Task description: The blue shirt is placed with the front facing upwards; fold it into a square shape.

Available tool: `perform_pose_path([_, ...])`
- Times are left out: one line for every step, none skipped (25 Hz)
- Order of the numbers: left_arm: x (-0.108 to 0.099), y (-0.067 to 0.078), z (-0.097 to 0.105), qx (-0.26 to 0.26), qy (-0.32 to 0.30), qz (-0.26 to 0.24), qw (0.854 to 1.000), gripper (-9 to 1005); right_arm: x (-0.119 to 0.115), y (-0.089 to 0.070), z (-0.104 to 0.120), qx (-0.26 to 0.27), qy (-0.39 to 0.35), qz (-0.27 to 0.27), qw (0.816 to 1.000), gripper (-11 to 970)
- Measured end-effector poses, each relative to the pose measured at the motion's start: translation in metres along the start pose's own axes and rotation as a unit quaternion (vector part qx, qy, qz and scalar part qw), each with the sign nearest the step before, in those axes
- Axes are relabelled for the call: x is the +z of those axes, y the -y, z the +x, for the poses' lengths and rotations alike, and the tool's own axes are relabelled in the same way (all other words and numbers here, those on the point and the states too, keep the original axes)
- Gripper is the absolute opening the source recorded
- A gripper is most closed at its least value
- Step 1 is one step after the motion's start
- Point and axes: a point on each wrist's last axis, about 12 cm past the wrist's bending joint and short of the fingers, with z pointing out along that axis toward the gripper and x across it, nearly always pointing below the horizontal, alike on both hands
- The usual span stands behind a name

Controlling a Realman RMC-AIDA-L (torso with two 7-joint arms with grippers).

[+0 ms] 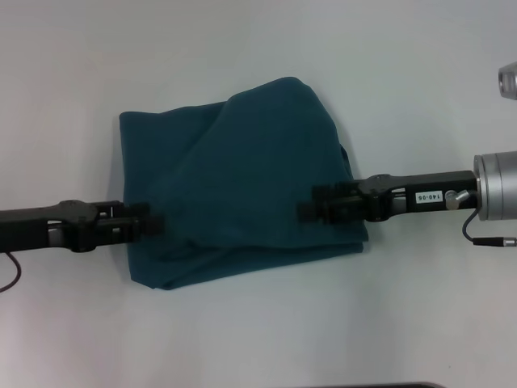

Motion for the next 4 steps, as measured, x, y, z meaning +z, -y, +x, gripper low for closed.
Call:
perform_pose_path([0.0001,0.0,0.0002,0.0,-0.001,0.0,1.0,641,0.0,0.0001,-0.0001,0.0,0.001,0.0,1.0,941])
perform_pose_path([-0.0001,-0.0001,0.0004,-0.001,-0.001,0.0,1.0,641,0.0,0.0001,-0.0002,0.0,0.001,0.0,1.0,941])
perform_pose_path([-0.0006,-0.0001,0.0003,-0.001,-0.001,0.0,1.0,641,0.0,0.0,-0.0002,0.0,0.001,0.0,1.0,941])
perform_pose_path([-0.0008,0.0,0.0003,-0.001,-0.001,0.0,1.0,641,0.0,-0.0002,0.0,0.0,0.0,-0.001,1.0,941])
